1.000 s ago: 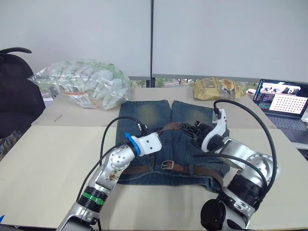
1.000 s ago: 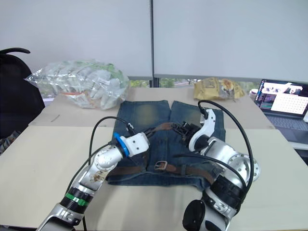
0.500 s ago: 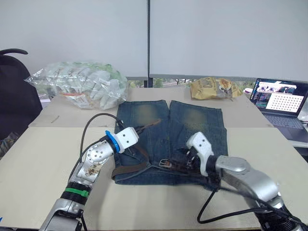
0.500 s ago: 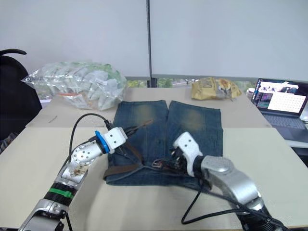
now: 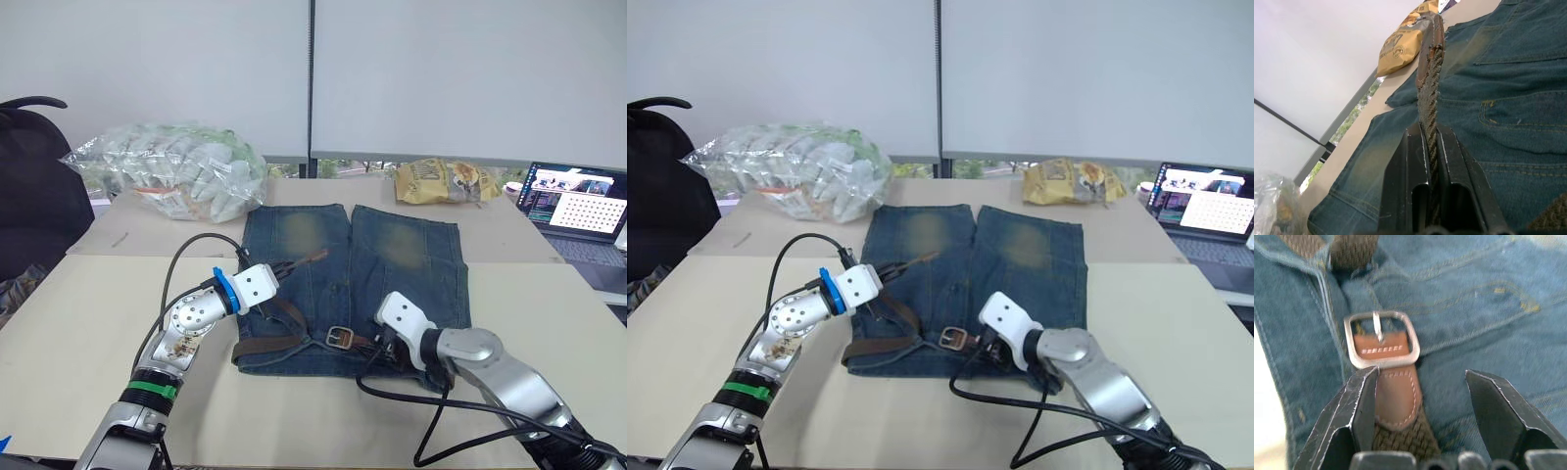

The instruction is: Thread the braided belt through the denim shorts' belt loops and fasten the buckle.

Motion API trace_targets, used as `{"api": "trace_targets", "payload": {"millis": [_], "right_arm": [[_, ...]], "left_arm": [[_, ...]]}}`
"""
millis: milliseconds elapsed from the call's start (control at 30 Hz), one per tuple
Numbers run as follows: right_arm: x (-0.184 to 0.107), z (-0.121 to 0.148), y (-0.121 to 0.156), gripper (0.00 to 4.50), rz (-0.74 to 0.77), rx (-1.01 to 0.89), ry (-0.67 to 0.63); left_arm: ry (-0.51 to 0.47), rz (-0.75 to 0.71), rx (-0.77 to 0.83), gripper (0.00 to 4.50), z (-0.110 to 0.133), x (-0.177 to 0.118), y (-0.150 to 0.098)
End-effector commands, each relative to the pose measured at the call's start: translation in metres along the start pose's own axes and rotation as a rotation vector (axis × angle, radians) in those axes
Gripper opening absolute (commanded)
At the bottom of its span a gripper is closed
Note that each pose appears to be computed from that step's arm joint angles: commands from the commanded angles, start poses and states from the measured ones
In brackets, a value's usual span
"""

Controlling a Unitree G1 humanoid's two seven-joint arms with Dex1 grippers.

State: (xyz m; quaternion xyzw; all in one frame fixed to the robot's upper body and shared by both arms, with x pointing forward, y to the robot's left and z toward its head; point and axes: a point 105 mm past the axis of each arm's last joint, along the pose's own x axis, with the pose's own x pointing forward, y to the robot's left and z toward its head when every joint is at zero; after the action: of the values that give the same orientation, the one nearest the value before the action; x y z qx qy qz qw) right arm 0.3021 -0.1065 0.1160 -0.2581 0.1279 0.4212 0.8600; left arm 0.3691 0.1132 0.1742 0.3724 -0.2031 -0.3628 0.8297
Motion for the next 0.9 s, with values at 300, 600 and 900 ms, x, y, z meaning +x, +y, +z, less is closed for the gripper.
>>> {"api": "trace_targets", "payload": {"millis": [300,600,900], "right_arm": [[-0.003,-0.003,0.007,3.12,0.034,-0.022,0.016],[-0.005,-0.009,0.010,3.12,0.038,-0.006,0.034],[0.002,-0.006,0.000,1.28,-0.046,0.035,0.015]], "left_arm": [[-0.040,0.023,0.020,0.00,0.011,0.003,0.006],[-0.035,0.018,0.022,0.00,0.009,0.002,0.005],[-0.034,-0.004,0.023,0.00,0.008,0.002,-0.001]]}}
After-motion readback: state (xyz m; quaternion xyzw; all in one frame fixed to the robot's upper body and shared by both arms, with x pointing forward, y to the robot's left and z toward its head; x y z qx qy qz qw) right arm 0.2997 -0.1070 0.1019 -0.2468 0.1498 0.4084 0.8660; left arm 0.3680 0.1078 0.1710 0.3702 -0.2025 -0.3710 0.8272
